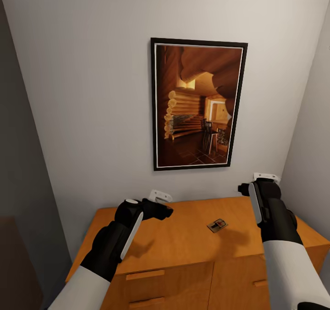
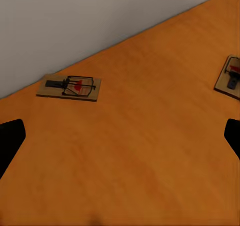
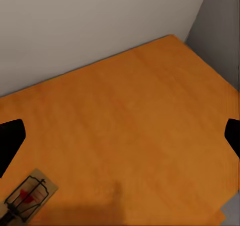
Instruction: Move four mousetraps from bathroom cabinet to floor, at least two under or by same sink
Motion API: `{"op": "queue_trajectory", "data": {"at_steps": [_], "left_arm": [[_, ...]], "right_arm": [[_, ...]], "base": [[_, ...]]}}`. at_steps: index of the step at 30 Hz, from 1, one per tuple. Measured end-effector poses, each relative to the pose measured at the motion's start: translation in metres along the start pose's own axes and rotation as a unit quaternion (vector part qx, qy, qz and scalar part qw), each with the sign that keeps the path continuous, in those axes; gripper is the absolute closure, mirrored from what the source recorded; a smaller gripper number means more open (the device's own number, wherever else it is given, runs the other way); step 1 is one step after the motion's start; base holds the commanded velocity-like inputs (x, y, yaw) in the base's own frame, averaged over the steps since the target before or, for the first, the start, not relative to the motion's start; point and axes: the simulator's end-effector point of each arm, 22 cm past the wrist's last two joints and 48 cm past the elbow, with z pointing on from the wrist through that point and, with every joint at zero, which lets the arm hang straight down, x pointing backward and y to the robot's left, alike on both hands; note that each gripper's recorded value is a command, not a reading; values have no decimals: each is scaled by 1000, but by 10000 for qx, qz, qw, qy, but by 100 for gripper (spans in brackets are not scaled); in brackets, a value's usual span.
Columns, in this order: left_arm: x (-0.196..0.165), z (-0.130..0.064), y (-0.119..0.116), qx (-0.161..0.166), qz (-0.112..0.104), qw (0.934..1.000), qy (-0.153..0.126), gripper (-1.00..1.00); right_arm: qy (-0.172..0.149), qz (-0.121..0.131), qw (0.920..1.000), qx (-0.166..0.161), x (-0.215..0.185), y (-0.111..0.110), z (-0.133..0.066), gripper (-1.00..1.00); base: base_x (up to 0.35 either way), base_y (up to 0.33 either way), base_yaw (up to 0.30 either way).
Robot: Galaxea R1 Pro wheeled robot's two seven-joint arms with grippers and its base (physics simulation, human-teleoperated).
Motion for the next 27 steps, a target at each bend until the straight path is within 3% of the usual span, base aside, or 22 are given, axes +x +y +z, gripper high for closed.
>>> {"op": "queue_trajectory", "data": {"at_steps": [9, 27], "left_arm": [[-2, -2, -1, 1, 25, 10000, -20, -100], [-10, -8, -4, 11, 65, 9999, -111, -100]], "right_arm": [[-44, 48, 9999, 80, -4, -10, -2, -100], [-125, 70, 9998, 122, -11, -16, -9, -100]], "base": [[0, 0, -151], [0, 0, -233]]}}
